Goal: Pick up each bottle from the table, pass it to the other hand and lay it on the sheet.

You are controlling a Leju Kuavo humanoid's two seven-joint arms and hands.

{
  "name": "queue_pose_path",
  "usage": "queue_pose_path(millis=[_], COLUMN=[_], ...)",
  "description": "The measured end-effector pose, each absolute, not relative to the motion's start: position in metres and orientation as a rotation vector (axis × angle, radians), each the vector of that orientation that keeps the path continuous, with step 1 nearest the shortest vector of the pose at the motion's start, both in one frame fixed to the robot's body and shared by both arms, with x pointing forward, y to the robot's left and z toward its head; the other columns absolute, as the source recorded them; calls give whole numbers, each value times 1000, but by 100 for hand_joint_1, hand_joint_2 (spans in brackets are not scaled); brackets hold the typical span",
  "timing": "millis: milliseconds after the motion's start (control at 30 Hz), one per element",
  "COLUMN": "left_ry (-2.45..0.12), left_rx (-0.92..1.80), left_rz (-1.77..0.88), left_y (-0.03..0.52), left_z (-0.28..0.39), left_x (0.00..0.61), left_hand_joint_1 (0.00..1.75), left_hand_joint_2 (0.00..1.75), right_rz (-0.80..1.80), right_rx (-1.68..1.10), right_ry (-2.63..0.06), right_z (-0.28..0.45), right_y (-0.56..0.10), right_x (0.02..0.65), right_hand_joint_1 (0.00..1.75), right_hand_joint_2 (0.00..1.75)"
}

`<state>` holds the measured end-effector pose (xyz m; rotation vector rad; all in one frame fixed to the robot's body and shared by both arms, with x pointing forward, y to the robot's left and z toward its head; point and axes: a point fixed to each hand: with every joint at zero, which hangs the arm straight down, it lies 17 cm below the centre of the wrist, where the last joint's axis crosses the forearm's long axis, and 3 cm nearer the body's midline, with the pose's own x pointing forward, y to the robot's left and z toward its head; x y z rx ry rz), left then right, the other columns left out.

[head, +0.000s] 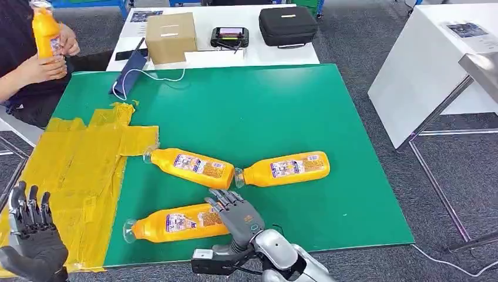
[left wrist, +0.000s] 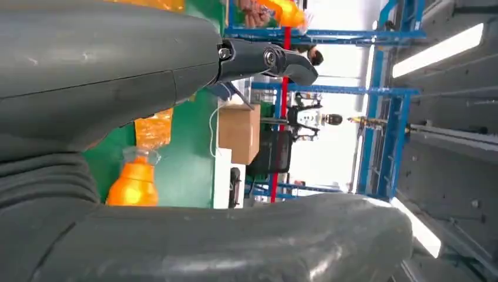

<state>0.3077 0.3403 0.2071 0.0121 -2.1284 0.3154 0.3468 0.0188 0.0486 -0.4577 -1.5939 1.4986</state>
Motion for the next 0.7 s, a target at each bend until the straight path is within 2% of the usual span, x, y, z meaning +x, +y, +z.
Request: queue_pose_path(millis=[700], left_ry=[-2117], left_rx=[23], left_rz=[325], left_y=[340], left_z=[210], left_x=[311], left_hand_joint_1=[0], left_hand_joint_2=[0], right_rz=[1502], right_rx=[-426], right_ry=[-1564], right_z=[48], right_y=[21], right_x=[356], right_hand_joint_1=[0], right_hand_joint_2=[175])
